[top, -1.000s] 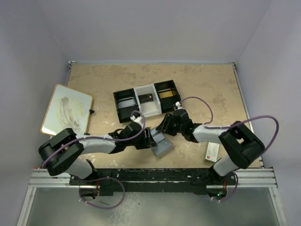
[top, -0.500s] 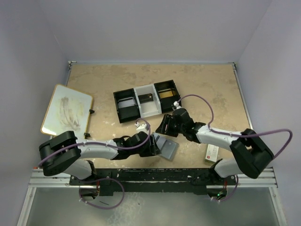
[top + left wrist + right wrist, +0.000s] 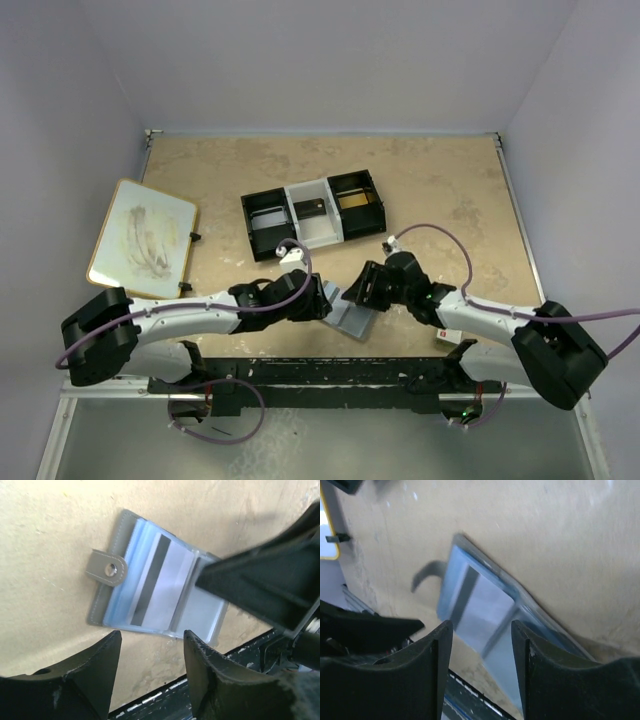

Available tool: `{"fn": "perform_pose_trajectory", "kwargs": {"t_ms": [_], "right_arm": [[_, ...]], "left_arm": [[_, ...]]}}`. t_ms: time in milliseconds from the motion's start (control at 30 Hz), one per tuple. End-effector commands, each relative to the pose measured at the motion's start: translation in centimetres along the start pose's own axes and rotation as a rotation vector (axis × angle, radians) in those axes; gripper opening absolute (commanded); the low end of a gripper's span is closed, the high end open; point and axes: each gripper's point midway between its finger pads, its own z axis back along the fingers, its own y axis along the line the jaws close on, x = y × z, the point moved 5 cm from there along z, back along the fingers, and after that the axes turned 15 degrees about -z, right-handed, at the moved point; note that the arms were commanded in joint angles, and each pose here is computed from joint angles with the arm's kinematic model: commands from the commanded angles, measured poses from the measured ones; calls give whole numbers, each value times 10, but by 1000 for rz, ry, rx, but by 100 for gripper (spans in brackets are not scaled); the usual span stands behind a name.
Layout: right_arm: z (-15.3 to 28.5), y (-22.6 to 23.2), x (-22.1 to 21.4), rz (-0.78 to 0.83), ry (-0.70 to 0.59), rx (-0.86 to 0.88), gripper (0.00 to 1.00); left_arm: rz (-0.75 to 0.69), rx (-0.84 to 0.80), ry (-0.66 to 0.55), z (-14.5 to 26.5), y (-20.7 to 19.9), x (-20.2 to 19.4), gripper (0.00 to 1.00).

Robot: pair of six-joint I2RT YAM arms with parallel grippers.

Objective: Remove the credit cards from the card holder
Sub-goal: Adjust the card holder at the center of the board.

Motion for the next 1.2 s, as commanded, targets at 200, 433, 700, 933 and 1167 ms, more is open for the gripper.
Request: {"fn": "perform_pose_trajectory", "kwargs": {"t_ms": [200,433,700,933,1167], "right_arm": [[14,-4,-20,-133,51,168,56],[16,-2,-10,-78,-37,200,58],[15,-18,-25,-208,35,201,53],[-3,-8,-21,-173,80,142,38],[6,18,2,-191,-54,173,37]], "left_arm": [[59,28,-158,23,13,70,67],[-31,36,-183,39,0,104,68],[-132,-38,25,3,-17,83,50],[-161,-71,72,-7,-22,79,39],[-170,1,106,-16,-17,79,35]]}}
